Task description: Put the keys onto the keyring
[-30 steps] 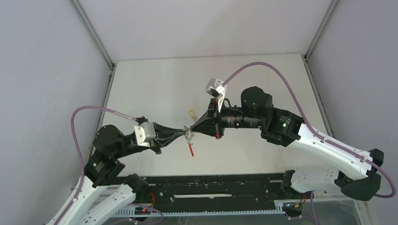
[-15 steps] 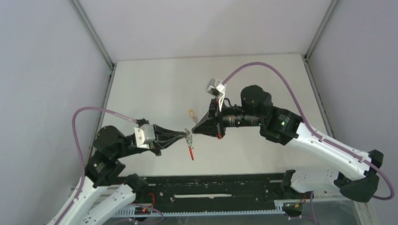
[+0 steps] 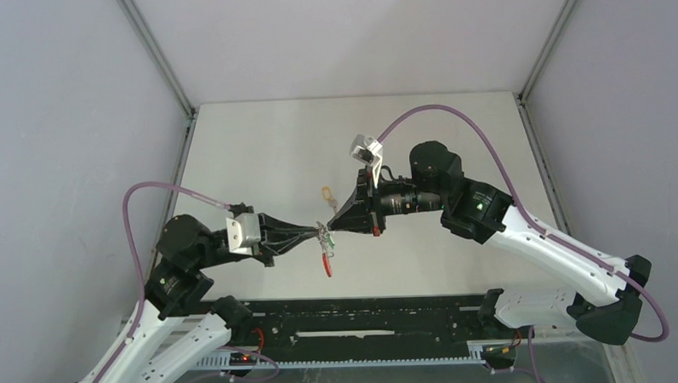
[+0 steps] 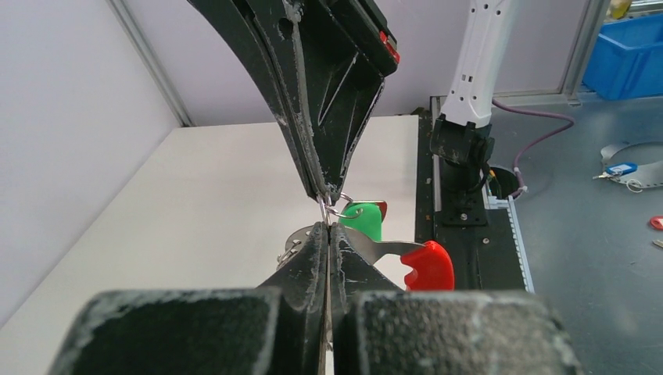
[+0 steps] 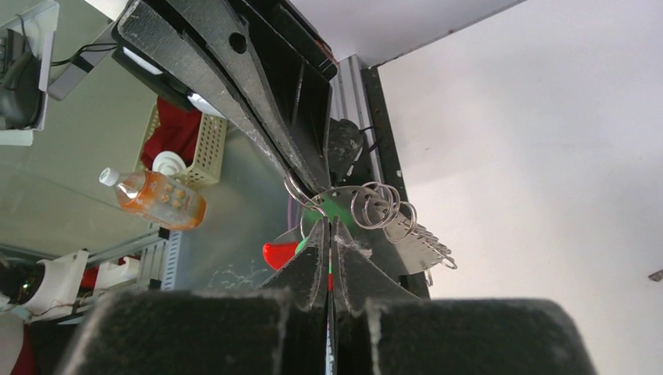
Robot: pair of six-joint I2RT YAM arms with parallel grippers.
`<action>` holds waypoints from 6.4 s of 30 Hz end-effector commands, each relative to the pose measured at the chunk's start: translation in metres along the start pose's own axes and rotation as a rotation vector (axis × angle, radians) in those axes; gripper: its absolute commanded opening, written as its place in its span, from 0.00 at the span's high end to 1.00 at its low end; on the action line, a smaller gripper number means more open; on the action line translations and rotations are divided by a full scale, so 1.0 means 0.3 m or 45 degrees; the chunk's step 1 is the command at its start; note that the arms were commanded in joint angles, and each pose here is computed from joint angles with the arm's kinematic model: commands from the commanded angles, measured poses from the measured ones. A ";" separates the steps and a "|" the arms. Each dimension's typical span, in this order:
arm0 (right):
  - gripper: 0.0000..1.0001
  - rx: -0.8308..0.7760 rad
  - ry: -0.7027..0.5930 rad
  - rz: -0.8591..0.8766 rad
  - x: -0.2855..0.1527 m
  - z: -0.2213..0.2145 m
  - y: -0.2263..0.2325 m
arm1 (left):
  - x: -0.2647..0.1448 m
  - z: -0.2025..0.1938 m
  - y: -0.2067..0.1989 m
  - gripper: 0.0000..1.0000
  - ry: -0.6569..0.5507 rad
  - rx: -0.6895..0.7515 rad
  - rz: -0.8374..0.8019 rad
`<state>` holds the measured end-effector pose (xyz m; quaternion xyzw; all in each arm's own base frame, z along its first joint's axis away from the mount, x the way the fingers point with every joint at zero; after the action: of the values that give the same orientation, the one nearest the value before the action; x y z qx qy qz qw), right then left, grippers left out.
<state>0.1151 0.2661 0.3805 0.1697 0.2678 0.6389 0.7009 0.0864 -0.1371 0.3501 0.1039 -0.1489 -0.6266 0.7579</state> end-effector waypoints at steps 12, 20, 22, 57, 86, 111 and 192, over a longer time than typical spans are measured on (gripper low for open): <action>0.54 -0.140 -0.011 0.009 -0.091 0.046 0.030 | 0.015 0.067 0.005 1.00 -0.126 0.053 -0.055; 0.35 -0.465 -0.121 0.110 -0.106 0.098 0.090 | 0.023 0.054 -0.011 1.00 -0.116 -0.026 -0.127; 0.34 -0.497 -0.129 0.177 -0.098 0.103 0.108 | 0.025 0.053 -0.011 1.00 -0.115 -0.027 -0.134; 0.79 -0.484 -0.002 0.320 0.013 0.053 0.104 | 0.015 0.094 -0.023 1.00 -0.157 -0.030 -0.178; 1.00 -0.439 0.363 -0.017 0.012 0.037 0.095 | 0.004 0.012 -0.009 0.85 0.138 0.075 -0.264; 1.00 -0.449 0.528 -0.010 0.090 0.031 0.103 | -0.001 0.010 -0.018 0.78 0.152 0.115 -0.338; 1.00 0.201 -0.077 0.176 -0.031 0.052 0.016 | 0.041 0.129 0.041 1.00 -0.245 0.144 -0.021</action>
<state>0.1171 0.2577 0.3965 0.2606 0.2727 0.6561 0.6536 0.0895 -0.1447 0.3815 0.0823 -0.2153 -0.6239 0.7467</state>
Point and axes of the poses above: each gripper's point midway between its finger pads, its own x axis out along the fingers, its own y axis along the line the jaws close on, z = x × y, the point moved 9 cm from there along -x, back along the fingers, and after that the axes turned 10 degrees about x, right-handed, at the moved point
